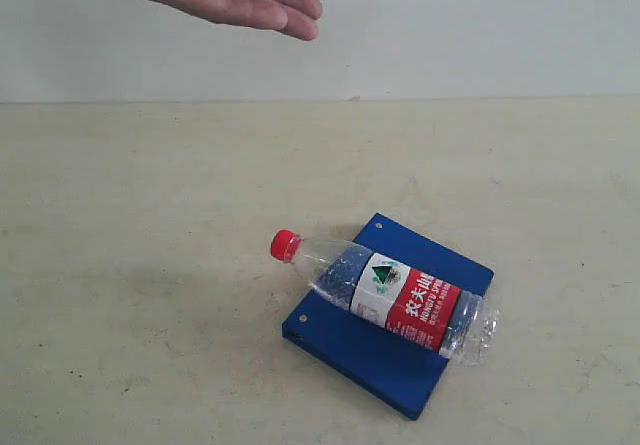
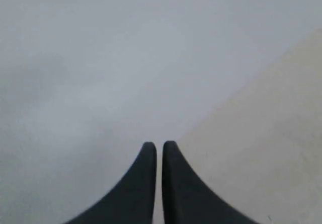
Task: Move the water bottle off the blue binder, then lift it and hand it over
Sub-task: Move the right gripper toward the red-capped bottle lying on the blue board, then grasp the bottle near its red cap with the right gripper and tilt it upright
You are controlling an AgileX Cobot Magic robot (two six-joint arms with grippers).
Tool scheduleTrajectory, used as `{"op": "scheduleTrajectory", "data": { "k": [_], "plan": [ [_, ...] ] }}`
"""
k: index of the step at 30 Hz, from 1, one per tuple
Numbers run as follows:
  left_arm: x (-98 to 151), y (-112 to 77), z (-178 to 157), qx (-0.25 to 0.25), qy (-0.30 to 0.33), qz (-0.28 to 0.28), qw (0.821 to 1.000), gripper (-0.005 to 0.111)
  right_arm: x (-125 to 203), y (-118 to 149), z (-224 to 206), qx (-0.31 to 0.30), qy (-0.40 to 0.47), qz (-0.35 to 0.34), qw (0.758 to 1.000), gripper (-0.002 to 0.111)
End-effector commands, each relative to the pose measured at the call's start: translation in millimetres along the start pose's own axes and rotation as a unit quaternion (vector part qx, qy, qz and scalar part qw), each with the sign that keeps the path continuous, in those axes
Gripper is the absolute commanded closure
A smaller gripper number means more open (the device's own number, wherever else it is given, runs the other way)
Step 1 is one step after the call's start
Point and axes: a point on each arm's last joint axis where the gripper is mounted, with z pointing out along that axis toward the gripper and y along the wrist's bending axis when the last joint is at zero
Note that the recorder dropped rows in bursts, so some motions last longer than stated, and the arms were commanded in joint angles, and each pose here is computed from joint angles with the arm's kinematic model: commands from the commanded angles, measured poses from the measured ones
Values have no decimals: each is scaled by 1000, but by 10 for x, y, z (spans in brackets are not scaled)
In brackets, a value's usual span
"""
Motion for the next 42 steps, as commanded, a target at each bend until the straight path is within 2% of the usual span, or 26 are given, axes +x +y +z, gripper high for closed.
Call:
{"op": "scheduleTrajectory", "data": {
  "k": [1,4,6,10,11,15,17,18,19,20,21,23,25,26,27,28,29,30,31,33,34,35,36,39,42],
  "plan": [
    [3,2,1,0,-3,1,1000,102,-250,77,-42,-46,-138,25,989,108],
    [3,2,1,0,-3,1,1000,102,-406,125,-108,-78,-228,32,970,108],
    [3,2,1,0,-3,1,1000,102,-488,129,-156,-94,-275,70,954,108],
    [3,2,1,0,-3,1,1000,102,-487,137,-157,-134,-258,196,936,108],
    [3,2,1,0,-3,1,1000,102,-470,160,-151,-145,-245,198,938,108],
    [3,2,1,0,-3,1,1000,102,-674,381,-95,-137,-258,83,953,108],
    [3,2,1,0,-3,1,1000,102,-831,581,74,-119,-224,26,967,108],
    [3,2,1,0,-3,1,1000,102,-931,849,418,-101,-123,-101,982,108],
    [3,2,1,0,-3,1,1000,102,-919,913,632,-89,-65,-157,981,108],
    [3,2,1,0,-3,1,1000,102,-844,1034,1082,-94,39,-248,963,108],
    [3,2,1,0,-3,1,1000,102,-788,1093,1249,-113,76,-276,951,108],
    [3,2,1,0,-3,1,1000,102,-499,1143,1613,-161,183,-305,921,108],
    [3,2,1,0,-3,1,1000,102,68,1177,1925,-255,367,-284,848,108],
    [3,2,1,0,-3,1,1000,102,386,1171,2039,-292,442,-234,815,108],
    [3,2,1,0,-3,1,1000,102,622,1179,2095,-321,478,-228,785,108],
    [3,2,1,0,-3,1,1000,102,1014,1174,2190,-366,505,-260,737,108],
    [3,2,1,0,-3,1,1000,102,1143,1189,2221,-382,503,-285,721,107],
    [3,2,1,0,-3,1,1000,102,1377,1245,2278,-400,500,-323,697,101],
    [3,2,1,0,-3,1,1000,102,1476,1269,2335,-390,495,-343,696,96],
    [3,2,1,0,-3,1,1000,102,1701,1319,2427,-361,491,-376,698,78],
    [3,2,1,0,-3,2,1000,102,1879,1387,2473,-332,492,-385,706,59],
    [3,2,1,0,-3,2,1000,102,1999,1447,2488,-317,495,-383,713,48],
    [3,2,1,0,-3,2,1000,102,2119,1509,2482,-318,496,-387,709,42],
    [3,2,1,0,-3,2,1000,102,2390,1727,2398,-346,494,-399,691,42],
    [3,2,1,0,-3,2,1000,102,2549,1744,2362,-332,490,-420,688,42]
  ]
}}
